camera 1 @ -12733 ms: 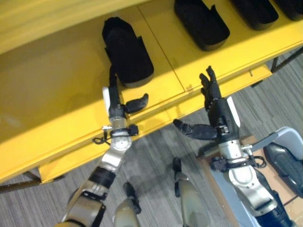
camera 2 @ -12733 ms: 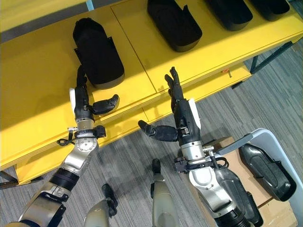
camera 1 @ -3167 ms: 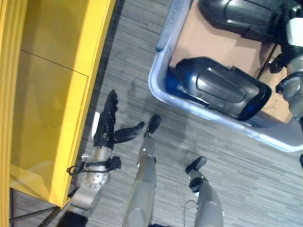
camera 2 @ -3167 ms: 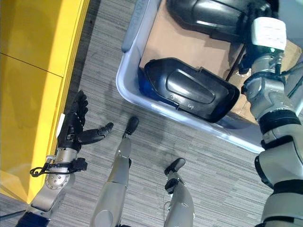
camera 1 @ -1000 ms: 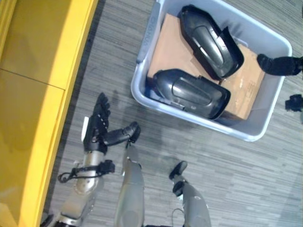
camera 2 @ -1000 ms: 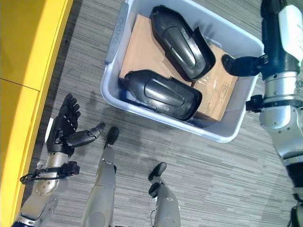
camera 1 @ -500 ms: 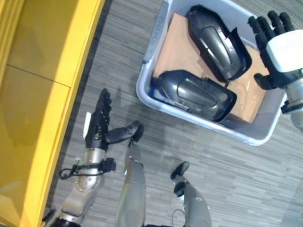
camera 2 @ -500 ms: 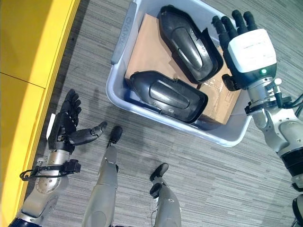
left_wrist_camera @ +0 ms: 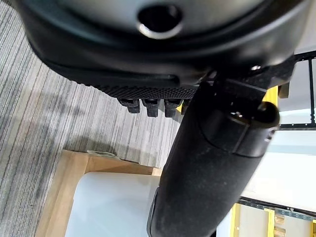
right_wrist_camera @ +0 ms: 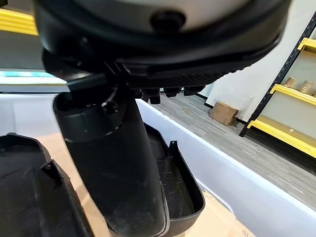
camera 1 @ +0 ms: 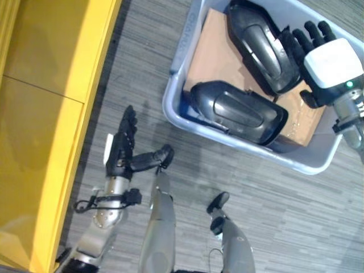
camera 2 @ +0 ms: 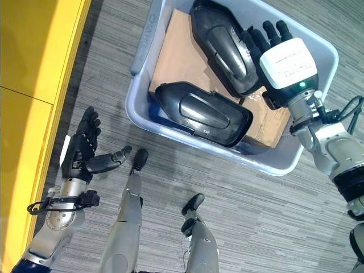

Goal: Move parts from the plastic box to the shelf.

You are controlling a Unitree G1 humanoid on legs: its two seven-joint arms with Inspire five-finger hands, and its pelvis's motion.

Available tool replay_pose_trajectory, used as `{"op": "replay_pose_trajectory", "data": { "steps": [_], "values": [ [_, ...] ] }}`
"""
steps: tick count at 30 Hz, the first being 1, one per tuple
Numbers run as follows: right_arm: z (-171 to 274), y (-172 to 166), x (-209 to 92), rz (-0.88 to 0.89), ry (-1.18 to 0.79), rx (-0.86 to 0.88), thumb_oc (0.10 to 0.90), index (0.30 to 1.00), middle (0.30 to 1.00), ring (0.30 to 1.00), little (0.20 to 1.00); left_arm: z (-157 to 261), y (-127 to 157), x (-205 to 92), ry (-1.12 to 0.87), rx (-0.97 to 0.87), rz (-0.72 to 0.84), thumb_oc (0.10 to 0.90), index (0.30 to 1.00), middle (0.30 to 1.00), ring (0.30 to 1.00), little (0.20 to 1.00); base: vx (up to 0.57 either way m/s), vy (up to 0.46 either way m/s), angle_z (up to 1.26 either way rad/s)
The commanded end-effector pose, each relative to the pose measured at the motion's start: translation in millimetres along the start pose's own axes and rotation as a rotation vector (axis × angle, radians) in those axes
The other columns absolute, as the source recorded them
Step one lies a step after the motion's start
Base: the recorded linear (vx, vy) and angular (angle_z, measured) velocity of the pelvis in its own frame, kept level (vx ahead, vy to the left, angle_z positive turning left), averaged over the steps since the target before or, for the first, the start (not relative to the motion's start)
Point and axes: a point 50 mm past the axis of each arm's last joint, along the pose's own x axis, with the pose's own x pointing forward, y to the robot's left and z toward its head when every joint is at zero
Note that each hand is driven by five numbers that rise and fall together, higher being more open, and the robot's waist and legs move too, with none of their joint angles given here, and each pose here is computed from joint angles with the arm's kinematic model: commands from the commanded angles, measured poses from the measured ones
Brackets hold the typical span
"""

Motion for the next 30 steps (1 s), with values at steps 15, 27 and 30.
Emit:
{"op": "replay_pose_trajectory", "data": {
  "steps": [15, 27, 30],
  "values": [
    [-29.5, -47.6, 29.0, -0.162, 0.074, -0.173, 0.9, 1.0, 1.0, 1.0, 1.0, 33.6, -7.3, 9.0, -0.233, -0.011, 0.002, 0.9, 1.0, 1.0, 1.0, 1.0, 0.0, 0.0, 0.0],
    [-16.7, -43.6, 32.9, -0.166, 0.034, -0.151, 0.9, 1.0, 1.0, 1.0, 1.0, 34.7, -7.1, 8.5, -0.239, -0.008, 0.01, 0.9, 1.0, 1.0, 1.0, 1.0, 0.01, 0.0, 0.0],
    [-16.8, -39.6, 33.6, -0.149, 0.042, -0.15, 0.9, 1.0, 1.0, 1.0, 1.0, 35.2, -7.7, 8.5, -0.242, -0.014, 0.01, 0.9, 1.0, 1.0, 1.0, 1.0, 0.0, 0.0, 0.0]
  ]
}}
